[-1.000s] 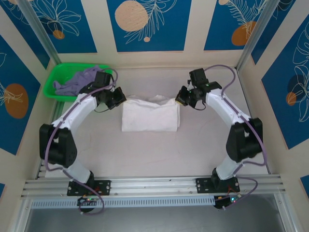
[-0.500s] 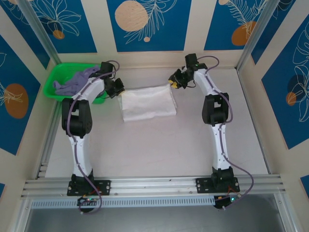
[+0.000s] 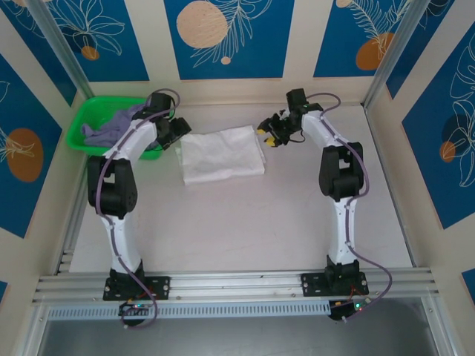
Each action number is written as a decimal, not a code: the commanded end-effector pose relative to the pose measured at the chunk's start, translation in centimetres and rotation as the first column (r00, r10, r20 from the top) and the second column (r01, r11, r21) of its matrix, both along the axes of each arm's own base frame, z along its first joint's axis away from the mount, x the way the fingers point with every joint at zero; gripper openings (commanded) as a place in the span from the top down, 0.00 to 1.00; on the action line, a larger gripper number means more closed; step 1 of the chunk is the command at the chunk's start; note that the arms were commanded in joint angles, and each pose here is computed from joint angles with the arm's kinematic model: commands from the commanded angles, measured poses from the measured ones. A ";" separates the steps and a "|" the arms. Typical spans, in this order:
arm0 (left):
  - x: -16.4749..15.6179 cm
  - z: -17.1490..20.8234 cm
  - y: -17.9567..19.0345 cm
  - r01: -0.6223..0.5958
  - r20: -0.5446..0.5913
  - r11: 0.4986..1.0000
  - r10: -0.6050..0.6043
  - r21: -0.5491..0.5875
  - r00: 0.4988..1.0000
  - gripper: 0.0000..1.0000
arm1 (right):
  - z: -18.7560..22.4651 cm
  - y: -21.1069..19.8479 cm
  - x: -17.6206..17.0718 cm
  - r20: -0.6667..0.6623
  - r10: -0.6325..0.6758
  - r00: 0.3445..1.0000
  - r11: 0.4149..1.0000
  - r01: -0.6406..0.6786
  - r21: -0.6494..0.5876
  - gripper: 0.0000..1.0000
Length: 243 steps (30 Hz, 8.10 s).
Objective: Fold and stack the t-shirts
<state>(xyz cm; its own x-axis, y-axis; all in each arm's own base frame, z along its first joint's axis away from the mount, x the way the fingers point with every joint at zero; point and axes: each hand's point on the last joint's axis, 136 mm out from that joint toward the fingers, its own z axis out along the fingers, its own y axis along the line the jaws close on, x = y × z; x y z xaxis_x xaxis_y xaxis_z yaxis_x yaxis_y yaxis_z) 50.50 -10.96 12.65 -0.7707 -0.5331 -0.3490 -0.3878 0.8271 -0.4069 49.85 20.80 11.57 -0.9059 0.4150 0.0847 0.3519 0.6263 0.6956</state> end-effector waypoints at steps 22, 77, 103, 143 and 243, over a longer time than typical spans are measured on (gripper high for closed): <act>-17.1 -11.1 -8.6 0.336 -0.157 0.941 -0.336 -0.030 0.929 0.57 | -11.1 4.0 -15.6 -0.093 0.057 0.994 0.996 -0.062 -0.057 0.83; -10.3 2.3 -5.7 0.290 0.153 0.953 -0.301 0.089 0.941 0.01 | -2.6 -6.0 -15.5 0.201 0.061 0.978 0.976 -0.017 -0.216 0.09; -28.9 14.5 4.3 0.265 0.301 0.857 -0.419 0.442 0.857 0.00 | -8.3 -10.3 -7.3 0.042 0.063 0.997 0.835 -0.030 -0.550 1.00; -26.2 7.2 2.7 0.376 0.145 0.843 -0.457 0.384 0.877 0.00 | -4.6 -38.8 11.0 0.320 -0.200 0.926 0.692 0.364 -0.623 0.68; -11.1 -3.8 9.6 0.030 0.495 0.775 -0.432 0.631 0.754 0.00 | -2.2 -18.8 -10.2 0.792 0.296 0.534 0.715 0.426 -0.554 0.01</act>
